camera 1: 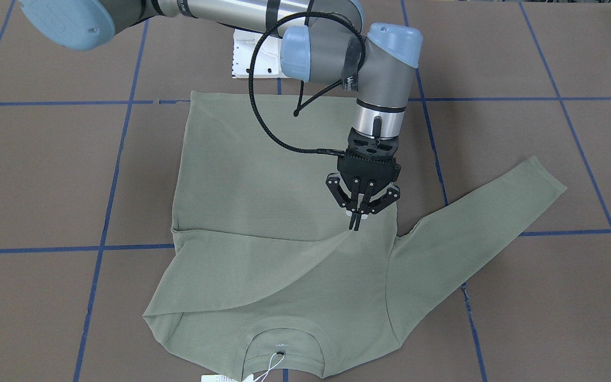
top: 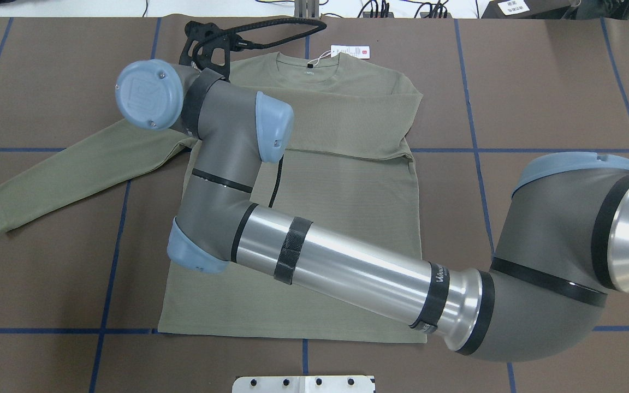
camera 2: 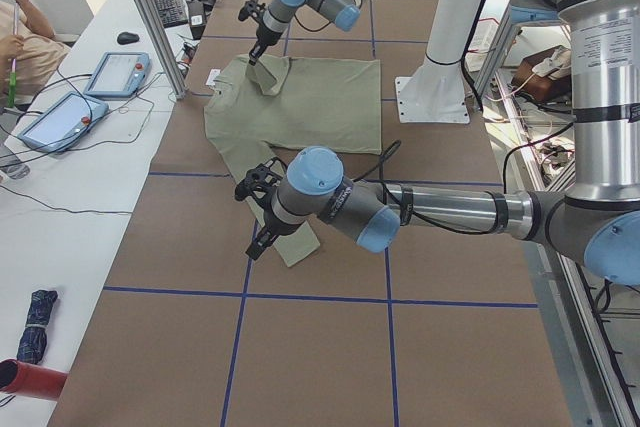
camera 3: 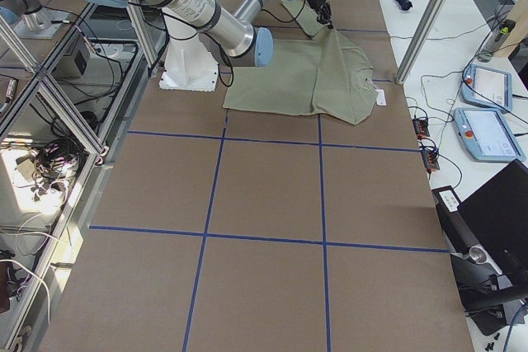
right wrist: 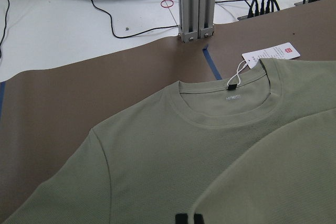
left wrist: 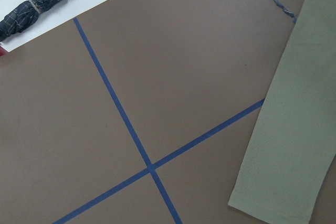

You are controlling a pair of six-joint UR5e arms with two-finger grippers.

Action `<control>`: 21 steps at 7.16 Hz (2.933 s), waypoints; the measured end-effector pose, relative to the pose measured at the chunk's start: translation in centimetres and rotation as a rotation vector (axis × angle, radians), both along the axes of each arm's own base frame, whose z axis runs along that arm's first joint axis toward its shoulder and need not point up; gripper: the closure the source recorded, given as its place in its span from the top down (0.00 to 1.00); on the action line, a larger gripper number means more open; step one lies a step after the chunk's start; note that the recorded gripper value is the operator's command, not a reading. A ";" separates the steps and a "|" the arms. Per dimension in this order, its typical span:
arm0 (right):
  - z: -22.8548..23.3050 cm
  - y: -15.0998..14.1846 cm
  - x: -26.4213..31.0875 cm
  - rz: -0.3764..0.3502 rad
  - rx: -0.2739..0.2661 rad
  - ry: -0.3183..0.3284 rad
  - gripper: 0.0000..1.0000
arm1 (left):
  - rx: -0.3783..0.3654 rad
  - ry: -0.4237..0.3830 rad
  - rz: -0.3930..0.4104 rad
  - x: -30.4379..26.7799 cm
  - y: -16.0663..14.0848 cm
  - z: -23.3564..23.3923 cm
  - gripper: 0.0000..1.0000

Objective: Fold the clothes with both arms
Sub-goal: 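Carry the sleeve with the right gripper across the shirt toward the collar, then release the sleeve and raise the right gripper while the left gripper grasps the other cuff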

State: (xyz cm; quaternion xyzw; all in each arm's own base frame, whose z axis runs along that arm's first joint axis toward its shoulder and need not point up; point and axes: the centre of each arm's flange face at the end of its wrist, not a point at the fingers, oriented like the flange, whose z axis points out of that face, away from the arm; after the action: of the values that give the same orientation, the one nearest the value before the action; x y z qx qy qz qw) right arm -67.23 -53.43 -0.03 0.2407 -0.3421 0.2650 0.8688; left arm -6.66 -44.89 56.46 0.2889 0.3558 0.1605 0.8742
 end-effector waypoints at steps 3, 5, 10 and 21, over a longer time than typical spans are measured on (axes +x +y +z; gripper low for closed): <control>-0.9 -0.2 -2.3 0.032 0.023 -0.046 0.95 | -0.001 0.000 0.001 0.0 0.0 0.1 1.00; -1.3 -0.5 -2.5 0.031 0.025 -0.043 0.99 | -0.001 0.000 0.001 0.0 -0.1 0.1 1.00; 0.1 -7.4 9.1 -0.249 -0.151 -0.074 1.00 | 0.109 0.071 -0.028 3.0 -3.5 -4.4 1.00; 33.9 0.2 51.4 -0.733 0.015 0.085 1.00 | -0.001 -0.088 0.077 27.5 6.0 6.7 0.76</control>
State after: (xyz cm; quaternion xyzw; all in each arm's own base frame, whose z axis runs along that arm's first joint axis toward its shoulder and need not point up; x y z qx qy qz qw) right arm -15.86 -53.28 33.85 0.1194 -0.3710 -0.0764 0.9178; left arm 20.87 -38.86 63.16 0.2673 0.3280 0.2065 0.8822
